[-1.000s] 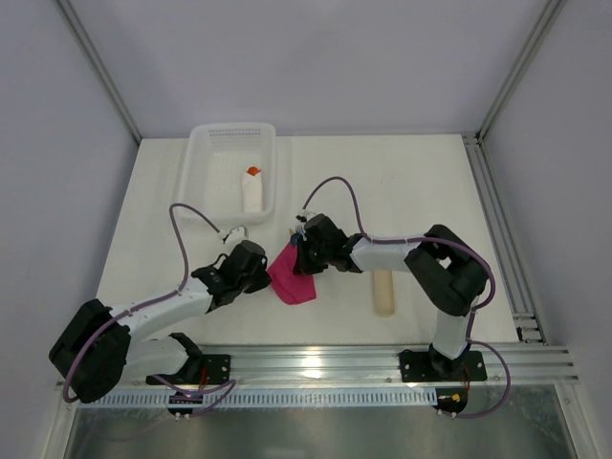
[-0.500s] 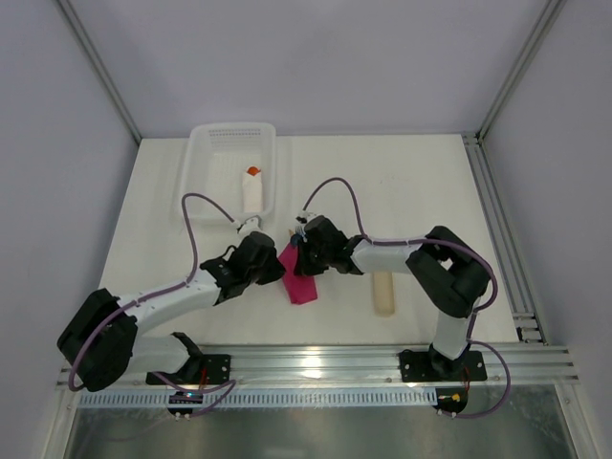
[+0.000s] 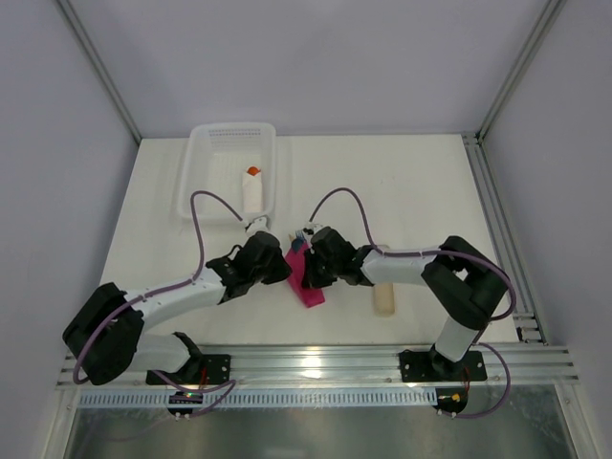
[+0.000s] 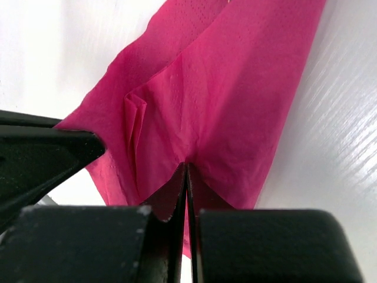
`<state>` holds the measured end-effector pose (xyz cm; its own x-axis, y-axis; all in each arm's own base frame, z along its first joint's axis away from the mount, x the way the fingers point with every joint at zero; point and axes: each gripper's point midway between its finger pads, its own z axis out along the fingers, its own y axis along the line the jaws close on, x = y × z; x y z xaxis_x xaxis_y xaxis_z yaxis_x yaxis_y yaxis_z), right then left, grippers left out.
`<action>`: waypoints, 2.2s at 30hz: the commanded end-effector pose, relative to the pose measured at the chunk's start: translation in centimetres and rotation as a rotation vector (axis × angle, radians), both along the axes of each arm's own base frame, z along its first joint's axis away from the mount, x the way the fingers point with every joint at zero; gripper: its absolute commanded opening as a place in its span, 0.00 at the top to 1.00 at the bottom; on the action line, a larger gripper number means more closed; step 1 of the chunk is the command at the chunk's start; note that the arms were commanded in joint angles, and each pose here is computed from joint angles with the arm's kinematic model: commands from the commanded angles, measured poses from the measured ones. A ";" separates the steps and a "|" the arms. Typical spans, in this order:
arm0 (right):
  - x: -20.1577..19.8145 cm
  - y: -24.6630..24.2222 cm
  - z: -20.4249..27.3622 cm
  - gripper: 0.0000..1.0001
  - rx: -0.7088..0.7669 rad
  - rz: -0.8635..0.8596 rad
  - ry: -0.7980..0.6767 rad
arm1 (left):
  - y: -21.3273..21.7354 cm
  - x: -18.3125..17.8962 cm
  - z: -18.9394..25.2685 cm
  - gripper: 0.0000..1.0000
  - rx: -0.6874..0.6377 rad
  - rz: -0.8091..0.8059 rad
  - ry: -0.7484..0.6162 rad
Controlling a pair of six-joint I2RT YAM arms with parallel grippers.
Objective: Place the utensils on the paper napkin and roll it up
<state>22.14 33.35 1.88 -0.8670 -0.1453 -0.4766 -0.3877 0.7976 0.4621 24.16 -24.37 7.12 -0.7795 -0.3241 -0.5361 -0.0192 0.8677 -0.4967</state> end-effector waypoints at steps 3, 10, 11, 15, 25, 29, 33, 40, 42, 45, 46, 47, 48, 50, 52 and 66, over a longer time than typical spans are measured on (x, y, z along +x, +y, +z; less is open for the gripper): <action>-0.8 -0.3 1.1 0.96 0.030 -0.004 -0.014 | -2.3 1.0 2.3 1.00 -0.052 -0.061 -0.082; -2.0 -0.9 1.3 0.96 0.044 -0.012 -0.007 | -2.7 0.8 1.9 1.00 -0.038 -0.083 -0.081; -2.0 -0.9 1.7 0.96 0.052 -0.012 -0.013 | -3.0 0.7 1.9 1.00 -0.041 -0.090 -0.080; -2.8 -1.6 1.4 0.96 0.044 -0.017 -0.006 | -3.3 0.6 1.8 1.00 -0.035 -0.102 -0.082; -4.2 -3.6 -0.3 0.96 0.004 -0.059 0.002 | -4.9 0.6 2.6 1.00 -0.036 -0.149 -0.107; -4.5 -4.0 -1.0 0.96 0.001 -0.071 0.012 | -6.6 1.0 3.3 1.00 -0.040 -0.185 -0.116; -4.9 -4.3 -1.3 0.96 0.009 -0.085 0.016 | -8.5 1.1 3.5 1.00 -0.042 -0.234 -0.115; -4.8 -4.4 -0.8 0.96 0.024 -0.103 -0.001 | -9.5 0.9 2.2 1.00 -0.022 -0.269 -0.089; -4.8 -4.4 -0.6 0.96 0.032 -0.109 -0.001 | -10.2 1.0 2.5 1.00 -0.041 -0.288 -0.102; -4.9 -4.4 -0.8 0.96 0.030 -0.113 0.001 | -10.8 0.9 2.3 1.00 -0.056 -0.310 -0.099; -4.9 -4.4 -0.9 0.96 0.028 -0.113 0.001 | -10.9 0.9 2.3 1.00 -0.060 -0.315 -0.099; -4.9 -4.4 -0.9 0.96 0.028 -0.114 0.001 | -11.0 0.9 2.1 1.00 -0.059 -0.318 -0.098; -5.1 -4.4 -1.0 0.96 0.026 -0.112 0.001 | -11.0 0.9 2.1 1.00 -0.058 -0.317 -0.096; -5.1 -4.4 -0.9 0.96 0.028 -0.114 -0.004 | -11.2 1.0 2.0 1.00 -0.056 -0.320 -0.096; -5.1 -4.2 -0.4 0.96 0.043 -0.110 -0.020 | -11.1 1.0 1.7 1.00 -0.050 -0.321 -0.091; -4.5 -5.1 3.3 0.96 0.117 -0.162 -0.104 | -10.9 0.9 1.1 1.00 -0.040 -0.319 -0.080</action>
<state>17.39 28.70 4.69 -0.8384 0.0282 -0.5443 -0.3175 0.7865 0.5297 24.13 -33.75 6.33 -0.8299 -0.0817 -0.5519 0.2452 0.8352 -0.4923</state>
